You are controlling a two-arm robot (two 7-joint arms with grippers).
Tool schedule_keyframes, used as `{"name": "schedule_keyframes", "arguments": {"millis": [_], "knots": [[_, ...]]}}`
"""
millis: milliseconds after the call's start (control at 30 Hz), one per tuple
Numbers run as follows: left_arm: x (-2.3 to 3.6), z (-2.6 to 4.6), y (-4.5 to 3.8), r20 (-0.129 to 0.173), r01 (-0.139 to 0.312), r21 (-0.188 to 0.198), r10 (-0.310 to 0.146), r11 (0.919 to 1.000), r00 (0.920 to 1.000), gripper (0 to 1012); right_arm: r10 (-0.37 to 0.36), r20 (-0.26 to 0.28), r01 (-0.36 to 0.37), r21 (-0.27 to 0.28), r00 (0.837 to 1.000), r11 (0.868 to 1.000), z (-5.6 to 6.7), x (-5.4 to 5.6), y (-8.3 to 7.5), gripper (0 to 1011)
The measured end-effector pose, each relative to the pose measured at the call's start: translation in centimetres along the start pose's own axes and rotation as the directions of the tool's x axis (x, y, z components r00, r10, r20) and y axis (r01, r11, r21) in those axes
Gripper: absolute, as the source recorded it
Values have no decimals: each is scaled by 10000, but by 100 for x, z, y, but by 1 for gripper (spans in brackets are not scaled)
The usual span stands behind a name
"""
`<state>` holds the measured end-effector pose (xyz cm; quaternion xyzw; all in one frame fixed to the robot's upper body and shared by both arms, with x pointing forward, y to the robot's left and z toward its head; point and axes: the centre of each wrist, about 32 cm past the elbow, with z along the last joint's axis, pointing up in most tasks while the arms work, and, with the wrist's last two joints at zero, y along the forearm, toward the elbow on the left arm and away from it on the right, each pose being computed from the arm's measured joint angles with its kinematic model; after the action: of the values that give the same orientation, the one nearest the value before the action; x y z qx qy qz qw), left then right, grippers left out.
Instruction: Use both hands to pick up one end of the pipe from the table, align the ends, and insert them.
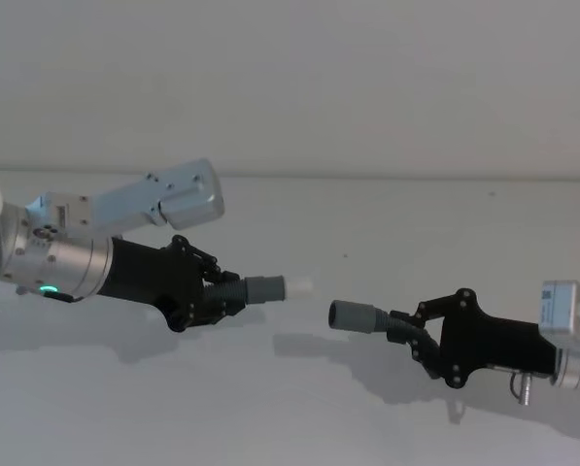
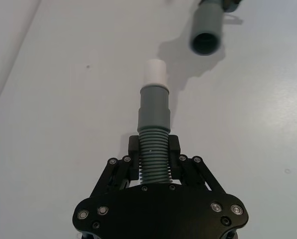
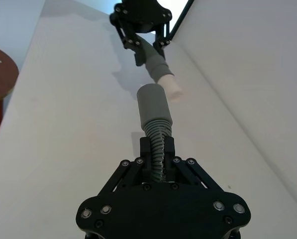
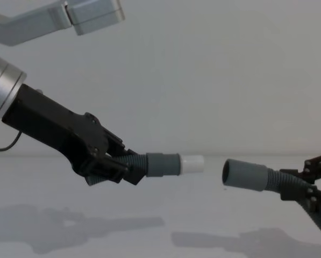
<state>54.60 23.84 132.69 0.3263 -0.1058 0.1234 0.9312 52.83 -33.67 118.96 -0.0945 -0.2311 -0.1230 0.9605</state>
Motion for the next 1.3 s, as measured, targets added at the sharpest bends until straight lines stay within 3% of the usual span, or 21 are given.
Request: {"name": "schedule_keyframes", "arguments": {"millis": [433,1300], "knots": [[44,17,22,147,450,79,-452,9990,9989,315,-387,86,389,-195,9992,9991,6,-12,62,122],[125,-3,5,2,512,-126,-512,9986,9987,315,-508,-506,478,-588,9974,9971,-3,11,117,122]]}}
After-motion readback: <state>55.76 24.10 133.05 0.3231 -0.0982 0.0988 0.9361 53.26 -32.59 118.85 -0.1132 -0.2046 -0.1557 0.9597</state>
